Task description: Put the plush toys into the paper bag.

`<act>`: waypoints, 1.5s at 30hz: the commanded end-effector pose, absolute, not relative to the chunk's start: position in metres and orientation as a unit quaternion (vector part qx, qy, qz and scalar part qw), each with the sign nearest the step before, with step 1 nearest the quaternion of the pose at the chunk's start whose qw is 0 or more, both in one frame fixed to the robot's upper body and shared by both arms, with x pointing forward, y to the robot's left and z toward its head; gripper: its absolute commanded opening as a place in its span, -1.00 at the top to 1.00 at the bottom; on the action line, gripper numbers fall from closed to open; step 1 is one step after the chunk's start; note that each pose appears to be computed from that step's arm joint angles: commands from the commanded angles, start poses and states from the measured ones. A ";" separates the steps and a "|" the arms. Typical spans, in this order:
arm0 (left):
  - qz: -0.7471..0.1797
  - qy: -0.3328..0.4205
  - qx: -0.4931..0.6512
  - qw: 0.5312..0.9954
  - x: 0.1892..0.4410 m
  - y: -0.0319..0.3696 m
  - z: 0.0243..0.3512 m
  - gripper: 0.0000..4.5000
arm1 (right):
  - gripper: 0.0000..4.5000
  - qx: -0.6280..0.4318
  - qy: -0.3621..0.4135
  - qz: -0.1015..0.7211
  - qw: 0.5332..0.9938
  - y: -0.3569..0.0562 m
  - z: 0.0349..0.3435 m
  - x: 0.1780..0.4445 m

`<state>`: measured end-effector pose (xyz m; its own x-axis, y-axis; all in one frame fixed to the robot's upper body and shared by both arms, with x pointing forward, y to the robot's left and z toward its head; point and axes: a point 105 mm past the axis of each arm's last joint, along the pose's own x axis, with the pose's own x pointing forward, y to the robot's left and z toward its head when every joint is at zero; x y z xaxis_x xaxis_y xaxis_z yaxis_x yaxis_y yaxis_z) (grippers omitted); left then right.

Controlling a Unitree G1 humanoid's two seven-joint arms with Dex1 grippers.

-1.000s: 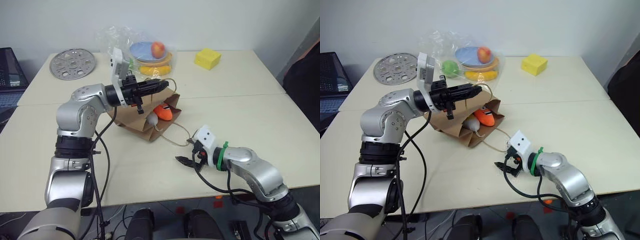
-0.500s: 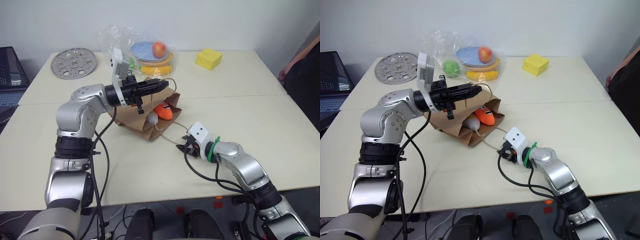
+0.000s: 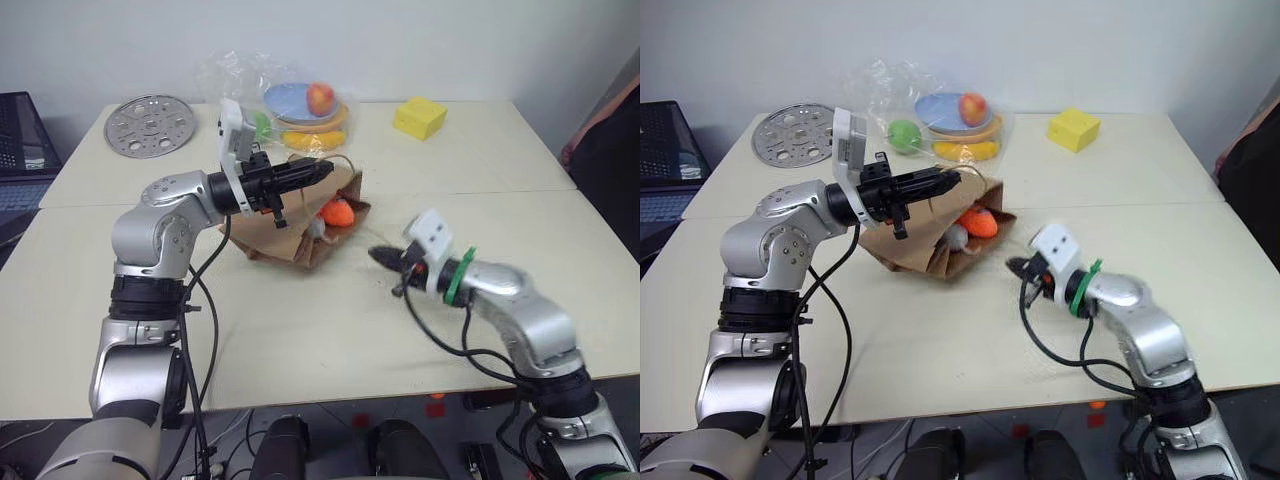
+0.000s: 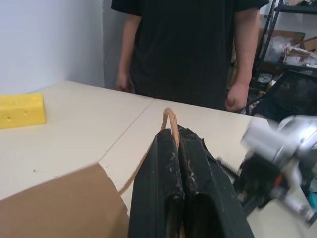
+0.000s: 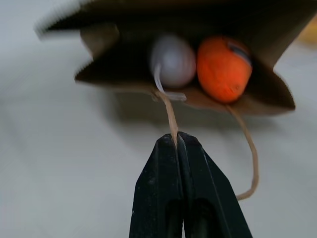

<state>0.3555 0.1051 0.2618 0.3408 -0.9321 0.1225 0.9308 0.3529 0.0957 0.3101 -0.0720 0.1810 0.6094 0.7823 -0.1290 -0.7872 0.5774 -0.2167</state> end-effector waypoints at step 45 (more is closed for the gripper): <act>-0.609 -0.185 -0.035 0.771 0.373 0.070 0.322 1.00 | 0.98 -0.235 -0.236 0.413 0.847 -0.002 0.306 0.302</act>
